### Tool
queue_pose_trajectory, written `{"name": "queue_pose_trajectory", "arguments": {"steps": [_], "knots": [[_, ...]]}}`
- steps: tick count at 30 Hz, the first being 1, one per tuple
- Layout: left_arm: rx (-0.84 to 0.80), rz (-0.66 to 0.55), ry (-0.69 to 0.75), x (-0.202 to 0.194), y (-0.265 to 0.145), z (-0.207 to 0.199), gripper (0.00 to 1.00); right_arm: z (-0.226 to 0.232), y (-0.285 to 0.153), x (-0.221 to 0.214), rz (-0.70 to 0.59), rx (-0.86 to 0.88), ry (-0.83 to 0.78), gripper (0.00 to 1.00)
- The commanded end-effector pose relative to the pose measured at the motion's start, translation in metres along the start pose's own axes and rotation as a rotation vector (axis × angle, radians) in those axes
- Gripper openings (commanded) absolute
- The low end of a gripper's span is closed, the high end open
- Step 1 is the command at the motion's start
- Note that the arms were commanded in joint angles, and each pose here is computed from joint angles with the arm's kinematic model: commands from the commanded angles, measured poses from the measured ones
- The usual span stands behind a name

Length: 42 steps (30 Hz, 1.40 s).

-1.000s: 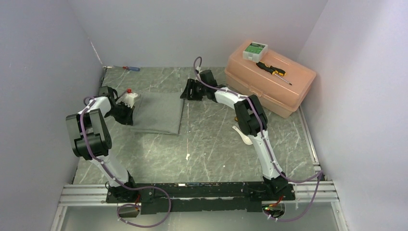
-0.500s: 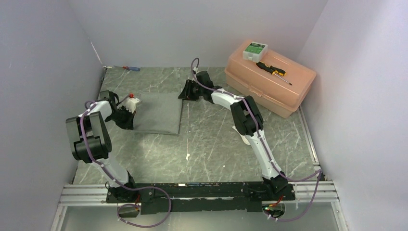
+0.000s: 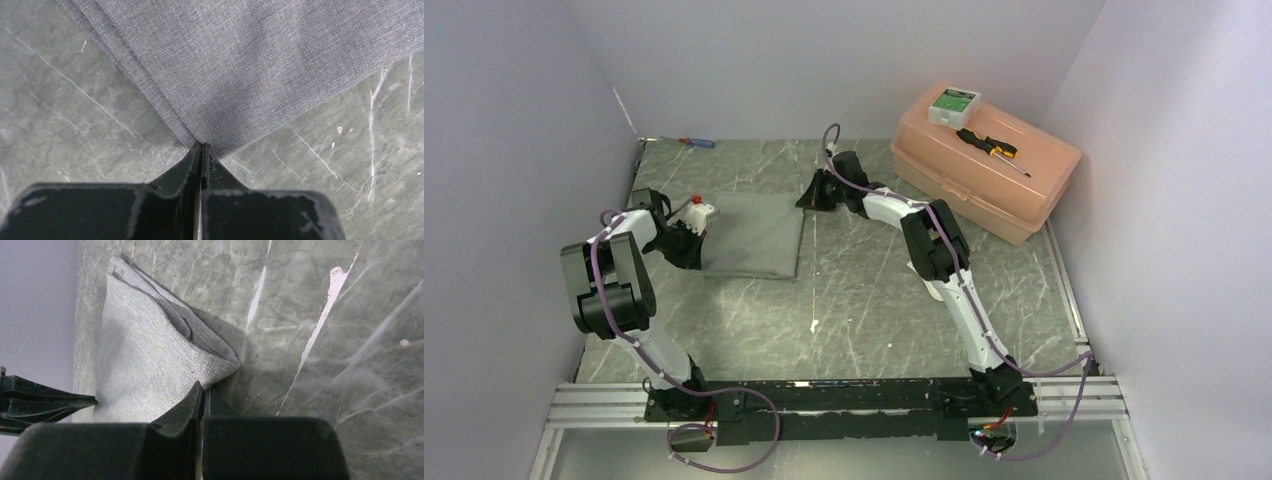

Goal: Fold the napkin into a case and place the utensils inside
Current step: Smooth out the square-folded napkin at the center of the board.

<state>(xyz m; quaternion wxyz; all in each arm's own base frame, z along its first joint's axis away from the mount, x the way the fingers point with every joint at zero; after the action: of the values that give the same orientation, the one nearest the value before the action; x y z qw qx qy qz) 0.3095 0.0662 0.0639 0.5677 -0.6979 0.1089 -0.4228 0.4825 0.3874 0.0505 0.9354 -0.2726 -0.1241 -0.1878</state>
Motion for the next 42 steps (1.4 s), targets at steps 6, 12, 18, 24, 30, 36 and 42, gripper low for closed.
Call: {"name": "queue_pose_trajectory", "arguments": {"steps": [6,12,18,24,30,36,42], "knots": [[-0.046,-0.02,0.119,0.028,0.024,-0.015,0.08,0.009,-0.062,0.009,-0.131,-0.081,-0.082,0.0],[-0.141,0.014,0.158,0.044,0.047,-0.03,0.08,-0.028,-0.116,-0.009,-0.177,-0.235,-0.048,0.0],[-0.167,0.032,0.213,0.05,0.054,-0.037,0.09,-0.05,-0.16,-0.021,-0.227,-0.289,-0.012,0.0],[-0.144,-0.009,0.232,0.068,0.047,-0.034,0.09,-0.036,-0.155,-0.005,-0.204,-0.248,-0.056,0.07],[-0.12,0.008,0.247,0.066,0.046,-0.03,0.09,-0.011,-0.154,-0.009,-0.177,-0.297,-0.111,0.48],[-0.116,0.003,0.244,0.066,0.045,-0.031,0.09,0.016,-0.193,-0.073,-0.17,-0.366,-0.212,0.67],[-0.101,0.008,0.246,0.068,0.044,-0.027,0.1,0.045,-0.177,-0.164,0.044,-0.3,-0.356,0.69]]}}
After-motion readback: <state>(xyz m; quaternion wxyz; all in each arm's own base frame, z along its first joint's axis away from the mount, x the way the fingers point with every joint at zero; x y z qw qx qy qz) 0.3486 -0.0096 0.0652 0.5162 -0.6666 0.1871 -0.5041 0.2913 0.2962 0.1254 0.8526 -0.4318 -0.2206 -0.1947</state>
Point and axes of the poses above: each gripper's point midway between its finger pads, its own y axis out along the fingers, its own z axis along the line the jaws close on, x = y × z, the point moved 5 cm from there along -y, back along the fingers, and after that the axes turned 11 degrees about y, right-handed, at the moved point
